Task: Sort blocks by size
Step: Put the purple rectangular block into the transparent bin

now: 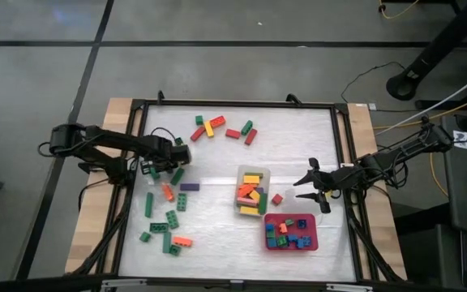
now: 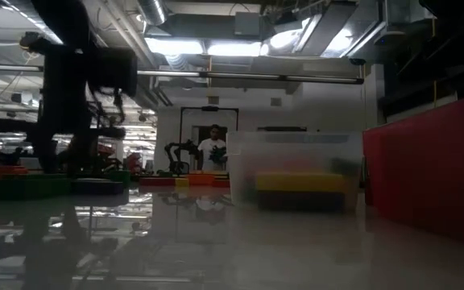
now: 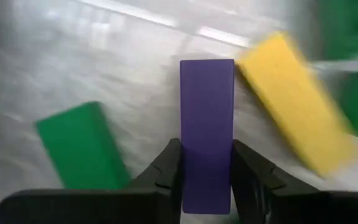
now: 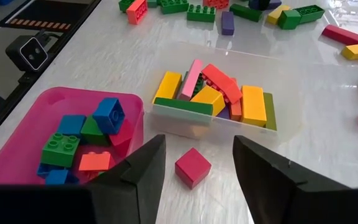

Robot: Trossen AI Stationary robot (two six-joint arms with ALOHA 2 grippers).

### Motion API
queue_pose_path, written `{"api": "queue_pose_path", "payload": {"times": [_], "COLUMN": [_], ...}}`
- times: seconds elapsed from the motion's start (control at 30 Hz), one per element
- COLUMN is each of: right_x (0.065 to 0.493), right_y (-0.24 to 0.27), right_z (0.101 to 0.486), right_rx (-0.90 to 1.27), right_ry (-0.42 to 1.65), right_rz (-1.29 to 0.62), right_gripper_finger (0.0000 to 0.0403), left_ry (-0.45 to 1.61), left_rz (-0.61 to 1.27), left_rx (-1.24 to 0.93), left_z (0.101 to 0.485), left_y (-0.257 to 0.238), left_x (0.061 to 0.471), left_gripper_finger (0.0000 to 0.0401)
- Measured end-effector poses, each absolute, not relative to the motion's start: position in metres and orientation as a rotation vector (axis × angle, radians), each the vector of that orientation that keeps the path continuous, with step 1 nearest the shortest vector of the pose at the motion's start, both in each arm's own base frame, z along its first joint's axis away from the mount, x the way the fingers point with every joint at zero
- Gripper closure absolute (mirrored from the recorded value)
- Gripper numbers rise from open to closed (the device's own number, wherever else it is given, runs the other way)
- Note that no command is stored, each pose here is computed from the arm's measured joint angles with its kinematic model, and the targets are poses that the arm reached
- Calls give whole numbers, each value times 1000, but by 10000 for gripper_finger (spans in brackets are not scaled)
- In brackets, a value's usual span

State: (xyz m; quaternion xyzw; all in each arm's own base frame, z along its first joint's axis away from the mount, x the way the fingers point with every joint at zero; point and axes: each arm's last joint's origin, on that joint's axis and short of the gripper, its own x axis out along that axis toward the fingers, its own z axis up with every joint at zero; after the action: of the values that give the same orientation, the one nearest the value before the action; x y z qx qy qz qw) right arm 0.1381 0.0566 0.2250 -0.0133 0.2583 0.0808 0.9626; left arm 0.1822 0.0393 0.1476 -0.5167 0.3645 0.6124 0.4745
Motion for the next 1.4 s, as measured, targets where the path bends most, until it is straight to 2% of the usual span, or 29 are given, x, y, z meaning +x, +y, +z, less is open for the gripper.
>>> {"api": "queue_pose_path", "payload": {"times": [0.17,0.33,0.47,0.63,0.77,1.03,1.4], "right_x": [138,138,138,138,138,138,138], "right_y": [57,57,57,57,57,57,57], "right_z": [225,225,225,225,225,225,225], "right_rx": [-27,-29,-49,-54,-54,-53,-51], "right_ry": [523,523,520,520,520,520,517], "right_rz": [164,164,170,171,171,171,171], "right_gripper_finger": [216,216,217,217,216,217,217], "left_ry": [794,493,224,49,36,212,255], "left_rz": [1278,872,561,329,253,204,179], "left_rx": [-1270,-1310,-1206,-1022,-915,-674,-649], "left_z": [177,212,238,240,217,172,165], "left_y": [37,27,12,-14,-31,-42,-26], "left_x": [189,215,244,278,303,341,349], "left_gripper_finger": [320,320,320,316,306,289,204]}}
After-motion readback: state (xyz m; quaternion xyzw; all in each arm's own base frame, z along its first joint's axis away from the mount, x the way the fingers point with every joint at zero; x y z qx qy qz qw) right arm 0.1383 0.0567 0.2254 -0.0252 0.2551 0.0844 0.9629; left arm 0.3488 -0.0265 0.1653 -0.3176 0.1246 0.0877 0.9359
